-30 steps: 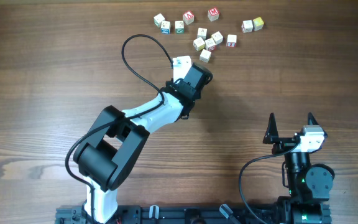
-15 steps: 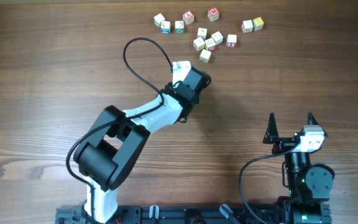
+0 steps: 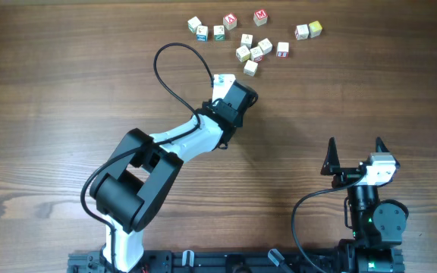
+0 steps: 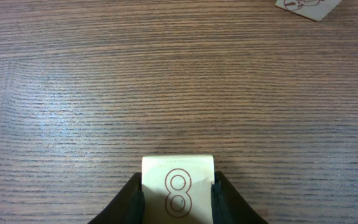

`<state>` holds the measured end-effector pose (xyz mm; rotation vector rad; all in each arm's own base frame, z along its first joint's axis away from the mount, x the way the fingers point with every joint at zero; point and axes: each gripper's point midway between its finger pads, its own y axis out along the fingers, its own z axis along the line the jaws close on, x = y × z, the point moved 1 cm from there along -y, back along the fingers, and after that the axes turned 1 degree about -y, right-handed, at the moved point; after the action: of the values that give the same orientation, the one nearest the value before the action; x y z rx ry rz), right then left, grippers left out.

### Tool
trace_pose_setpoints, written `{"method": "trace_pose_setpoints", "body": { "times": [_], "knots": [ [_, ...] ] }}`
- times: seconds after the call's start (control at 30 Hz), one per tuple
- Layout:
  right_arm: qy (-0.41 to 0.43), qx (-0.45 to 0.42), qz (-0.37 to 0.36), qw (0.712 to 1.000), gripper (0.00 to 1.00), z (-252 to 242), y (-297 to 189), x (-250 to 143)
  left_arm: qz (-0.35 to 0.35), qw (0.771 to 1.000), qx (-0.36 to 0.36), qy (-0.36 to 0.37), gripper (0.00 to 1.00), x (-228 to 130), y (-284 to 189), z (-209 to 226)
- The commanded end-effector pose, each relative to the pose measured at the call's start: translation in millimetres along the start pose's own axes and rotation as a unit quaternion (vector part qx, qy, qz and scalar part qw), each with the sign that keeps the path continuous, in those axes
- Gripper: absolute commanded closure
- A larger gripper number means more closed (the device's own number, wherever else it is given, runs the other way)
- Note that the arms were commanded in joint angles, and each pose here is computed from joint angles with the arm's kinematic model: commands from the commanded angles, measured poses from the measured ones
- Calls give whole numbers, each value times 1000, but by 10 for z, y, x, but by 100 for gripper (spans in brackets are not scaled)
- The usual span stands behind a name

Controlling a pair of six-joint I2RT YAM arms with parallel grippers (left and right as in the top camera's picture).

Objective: Form a tower

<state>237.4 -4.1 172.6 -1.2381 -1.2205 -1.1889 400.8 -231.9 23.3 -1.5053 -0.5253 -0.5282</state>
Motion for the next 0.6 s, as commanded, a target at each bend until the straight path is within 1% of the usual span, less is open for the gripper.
{"method": "trace_pose_setpoints", "body": {
  "times": [0.0, 0.1, 0.23, 0.33, 0.37, 0.47, 0.57],
  "knots": [
    [6, 11, -1, 1000, 0, 38, 0, 4, 11, 1000, 7, 12, 74, -79, 62, 70],
    [6, 11, -1, 1000, 0, 38, 0, 4, 12, 1000, 11, 7, 75, -61, 80, 124],
    [6, 11, -1, 1000, 0, 38, 0, 3, 23, 999, 22, -22, 75, -74, 107, 231],
    [6, 11, -1, 1000, 0, 38, 0, 3, 35, 999, -1, -23, 75, -111, 108, 160],
    [6, 11, -1, 1000, 0, 38, 0, 4, 43, 999, -14, -20, 77, -134, 106, 119],
    [6, 11, -1, 1000, 0, 38, 0, 4, 52, 998, -24, -19, 77, -166, 101, 88],
    [6, 11, -1, 1000, 0, 38, 0, 3, 64, 997, -45, 9, 77, -212, 92, 25]
  ]
}}
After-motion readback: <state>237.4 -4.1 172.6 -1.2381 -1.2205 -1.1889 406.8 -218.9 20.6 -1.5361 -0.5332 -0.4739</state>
